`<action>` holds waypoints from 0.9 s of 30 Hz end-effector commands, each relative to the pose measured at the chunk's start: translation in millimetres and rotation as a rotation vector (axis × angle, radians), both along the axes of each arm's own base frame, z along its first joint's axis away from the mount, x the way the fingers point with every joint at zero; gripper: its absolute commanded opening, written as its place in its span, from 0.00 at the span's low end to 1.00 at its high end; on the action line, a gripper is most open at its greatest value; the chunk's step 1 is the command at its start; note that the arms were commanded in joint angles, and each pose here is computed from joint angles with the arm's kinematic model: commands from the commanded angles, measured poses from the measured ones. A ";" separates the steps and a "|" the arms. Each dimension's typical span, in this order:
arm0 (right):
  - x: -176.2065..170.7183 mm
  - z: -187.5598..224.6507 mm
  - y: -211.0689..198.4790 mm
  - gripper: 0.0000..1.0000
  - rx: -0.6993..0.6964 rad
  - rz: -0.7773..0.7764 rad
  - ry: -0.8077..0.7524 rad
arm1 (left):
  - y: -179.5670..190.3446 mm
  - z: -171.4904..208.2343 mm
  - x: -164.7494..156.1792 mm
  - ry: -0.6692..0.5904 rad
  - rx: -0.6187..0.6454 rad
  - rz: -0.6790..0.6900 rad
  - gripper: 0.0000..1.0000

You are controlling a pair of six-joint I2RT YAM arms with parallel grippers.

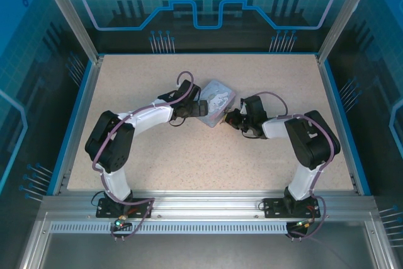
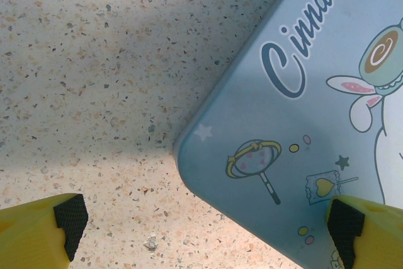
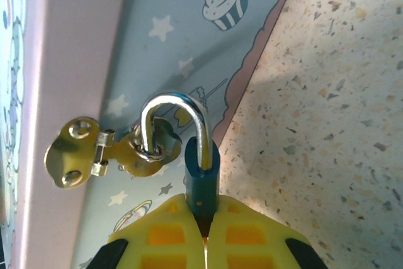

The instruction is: Unlock the padlock with the key

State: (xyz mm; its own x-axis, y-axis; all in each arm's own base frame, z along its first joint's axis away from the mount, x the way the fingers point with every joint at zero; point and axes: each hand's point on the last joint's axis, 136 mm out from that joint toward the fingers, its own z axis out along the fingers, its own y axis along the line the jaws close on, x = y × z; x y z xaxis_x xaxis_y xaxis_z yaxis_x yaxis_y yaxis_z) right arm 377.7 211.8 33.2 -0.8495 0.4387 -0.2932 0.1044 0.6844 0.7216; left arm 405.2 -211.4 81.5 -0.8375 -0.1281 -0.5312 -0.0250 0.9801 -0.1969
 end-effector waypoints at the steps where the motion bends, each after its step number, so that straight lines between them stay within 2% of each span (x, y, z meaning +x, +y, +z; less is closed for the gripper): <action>1: 8.1 0.7 -5.3 0.00 0.032 -0.033 -0.010 | 4.6 -15.5 -9.3 0.048 0.072 -0.033 0.99; 16: 14.6 2.8 -18.0 0.00 0.058 -0.071 -0.008 | 4.8 -16.1 -9.5 0.049 0.074 -0.034 0.99; 27: -2.5 11.4 -60.4 0.00 0.034 -0.113 -0.014 | 2.9 -0.9 3.0 0.018 0.085 -0.037 0.99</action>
State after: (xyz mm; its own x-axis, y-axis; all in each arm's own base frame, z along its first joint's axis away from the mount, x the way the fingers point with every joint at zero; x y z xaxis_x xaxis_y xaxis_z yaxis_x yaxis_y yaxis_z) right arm 375.2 162.2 29.5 -0.7991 0.5456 -0.2525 0.2047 0.6419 0.7390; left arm 408.5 -212.0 84.1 -0.8392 -0.1000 -0.5346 -0.0081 0.9851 -0.1716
